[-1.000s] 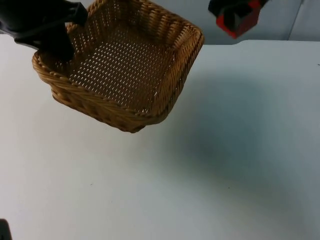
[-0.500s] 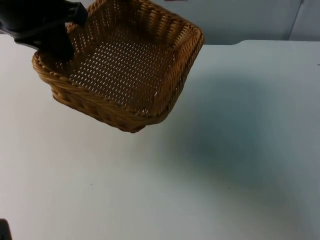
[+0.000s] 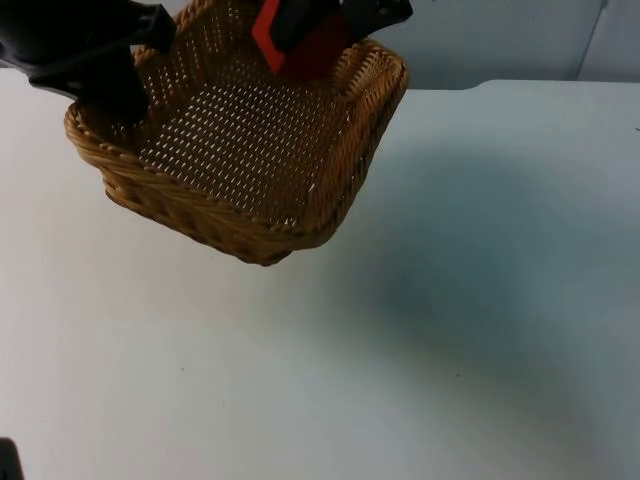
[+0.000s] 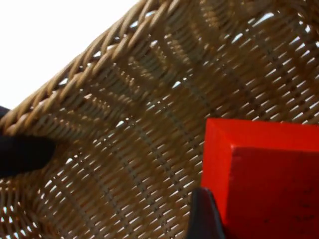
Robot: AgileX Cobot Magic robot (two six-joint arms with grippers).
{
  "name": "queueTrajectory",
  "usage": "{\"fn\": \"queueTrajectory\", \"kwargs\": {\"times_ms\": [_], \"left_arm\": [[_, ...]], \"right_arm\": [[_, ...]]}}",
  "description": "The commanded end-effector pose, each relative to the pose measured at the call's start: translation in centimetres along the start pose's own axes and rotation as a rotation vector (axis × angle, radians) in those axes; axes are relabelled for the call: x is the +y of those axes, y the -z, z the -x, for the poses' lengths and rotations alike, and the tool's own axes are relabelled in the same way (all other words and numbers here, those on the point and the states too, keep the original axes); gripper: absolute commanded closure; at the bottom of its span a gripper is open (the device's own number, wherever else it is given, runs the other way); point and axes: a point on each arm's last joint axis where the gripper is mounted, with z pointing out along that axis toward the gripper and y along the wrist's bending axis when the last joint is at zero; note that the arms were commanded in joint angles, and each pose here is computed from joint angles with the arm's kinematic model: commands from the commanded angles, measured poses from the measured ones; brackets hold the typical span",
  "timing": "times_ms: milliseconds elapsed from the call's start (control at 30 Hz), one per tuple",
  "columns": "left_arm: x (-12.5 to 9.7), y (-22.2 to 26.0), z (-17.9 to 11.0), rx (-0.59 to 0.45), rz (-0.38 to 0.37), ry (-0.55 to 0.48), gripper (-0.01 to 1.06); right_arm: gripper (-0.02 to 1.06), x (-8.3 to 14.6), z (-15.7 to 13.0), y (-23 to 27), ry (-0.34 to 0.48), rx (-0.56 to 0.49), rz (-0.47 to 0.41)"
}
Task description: Pick up the basket with the left hand and place the cube into the basket with the right hand.
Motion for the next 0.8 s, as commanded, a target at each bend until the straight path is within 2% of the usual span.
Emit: {"fn": "queueTrajectory", "kwargs": {"times_ms": [0, 33, 100, 167, 200, 233, 300, 433, 567, 700, 767], "left_arm": [[-0.2, 0.5, 0.3, -0.039, -0.01, 0.019, 1.05], [-0.2, 0.5, 0.3, -0.039, -0.01, 0.019, 1.05], [-0.2, 0.5, 0.4, -0.042, -0.008, 0.019, 1.05], [-0.2, 0.5, 0.4, -0.044, -0.007, 0.019, 1.05], [-0.2, 0.5, 0.4, -0.044, -0.007, 0.019, 1.05], [-0.2, 0.5, 0.4, -0.048, -0.006, 0.019, 1.05], [-0.1, 0.5, 0.5, -0.061, 0.0, 0.019, 1.05], [-0.1, 0.6, 0.7, -0.075, 0.006, 0.019, 1.05], [-0.1, 0.6, 0.7, -0.079, 0.008, 0.019, 1.05], [-0.1, 0.6, 0.7, -0.081, 0.008, 0.019, 1.05], [0.0, 0.6, 0.7, -0.083, 0.009, 0.02, 1.05]], "right_arm": [[0.82, 0.3, 0.3, 0.1, 0.016, -0.024, 0.002], [0.82, 0.3, 0.3, 0.1, 0.016, -0.024, 0.002], [0.63, 0.3, 0.3, 0.1, 0.016, -0.026, 0.002], [0.39, 0.3, 0.3, 0.1, 0.008, -0.025, 0.0], [0.39, 0.3, 0.3, 0.1, 0.008, -0.025, 0.0], [0.28, 0.3, 0.3, 0.1, 0.008, -0.025, 0.0], [-0.01, 0.4, 0.4, 0.1, 0.009, -0.029, 0.014], [-0.01, 0.6, 0.4, 0.1, -0.004, -0.036, 0.033], [-0.01, 0.4, 0.8, 1.3, 0.004, -0.06, 0.016], [-0.01, -0.4, 1.8, 4.5, 0.0, -0.13, -0.007], [-0.01, -2.1, 2.4, 8.4, -0.019, -0.175, -0.074]]}}
